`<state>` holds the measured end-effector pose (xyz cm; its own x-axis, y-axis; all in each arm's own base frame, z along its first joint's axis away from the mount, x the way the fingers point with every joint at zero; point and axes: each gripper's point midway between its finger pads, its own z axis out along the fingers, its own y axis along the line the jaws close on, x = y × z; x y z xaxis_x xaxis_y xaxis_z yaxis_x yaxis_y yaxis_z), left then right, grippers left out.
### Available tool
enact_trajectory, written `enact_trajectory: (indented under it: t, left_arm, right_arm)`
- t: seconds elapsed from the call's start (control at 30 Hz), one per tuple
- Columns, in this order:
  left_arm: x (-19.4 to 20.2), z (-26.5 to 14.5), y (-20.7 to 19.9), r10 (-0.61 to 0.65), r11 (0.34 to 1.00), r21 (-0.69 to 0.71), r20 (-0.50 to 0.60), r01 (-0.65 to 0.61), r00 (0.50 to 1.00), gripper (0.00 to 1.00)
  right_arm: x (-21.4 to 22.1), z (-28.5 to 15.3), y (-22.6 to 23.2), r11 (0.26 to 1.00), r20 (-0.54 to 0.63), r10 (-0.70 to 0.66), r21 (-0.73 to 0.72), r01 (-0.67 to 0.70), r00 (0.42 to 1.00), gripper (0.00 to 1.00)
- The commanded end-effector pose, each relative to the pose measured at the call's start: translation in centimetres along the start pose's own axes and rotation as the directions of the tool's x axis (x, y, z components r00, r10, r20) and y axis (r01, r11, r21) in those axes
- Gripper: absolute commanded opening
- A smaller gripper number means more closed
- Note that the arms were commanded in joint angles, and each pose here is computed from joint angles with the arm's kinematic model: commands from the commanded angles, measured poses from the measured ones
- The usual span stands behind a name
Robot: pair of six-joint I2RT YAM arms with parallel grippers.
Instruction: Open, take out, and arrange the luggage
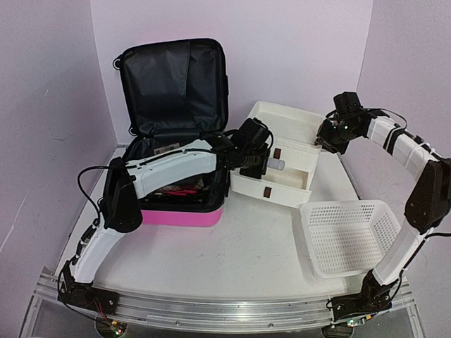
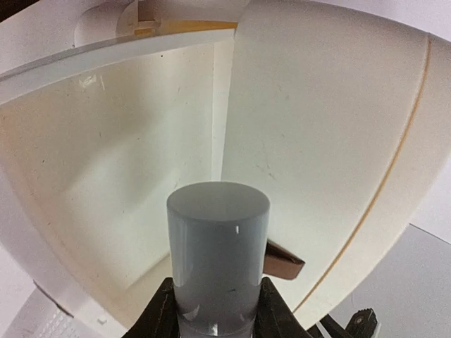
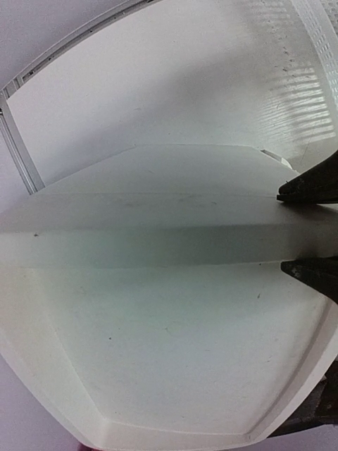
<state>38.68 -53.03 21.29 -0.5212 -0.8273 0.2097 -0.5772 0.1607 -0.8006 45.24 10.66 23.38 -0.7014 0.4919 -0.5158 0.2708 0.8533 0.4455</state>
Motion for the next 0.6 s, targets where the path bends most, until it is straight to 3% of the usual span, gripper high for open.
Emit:
enact_trajectory:
  t: [0.0, 0.23, 0.37, 0.57]
  left_arm:
    - [0.8, 0.5, -3.9, -0.022, 0.988, 0.151, -0.024, 0.025, 0.999, 0.19]
    - [-1.0, 1.7, -3.8, 0.015, 0.984, 0.178, 0.08, -0.03, 0.997, 0.23]
    - [-1.2, 2.9, -2.5, -0.003, 0.989, 0.145, 0.065, -0.006, 0.998, 0.25]
    - [-1.3, 2.3, -3.4, 0.032, 0.986, 0.163, 0.079, -0.045, 0.996, 0.41]
  right_arm:
    - [3.6, 1.6, 0.6, 0.998, -0.136, 0.014, -0.065, -0.023, 0.991, 0.0]
    - [3.5, 1.2, 0.5, 0.998, -0.125, 0.0, -0.063, -0.007, 0.992, 0.0]
    - [3.5, 1.2, 0.4, 0.998, -0.122, -0.001, -0.058, -0.006, 0.993, 0.0]
    - [3.6, 1.5, 0.2, 0.999, -0.128, 0.003, -0.05, -0.01, 0.992, 0.0]
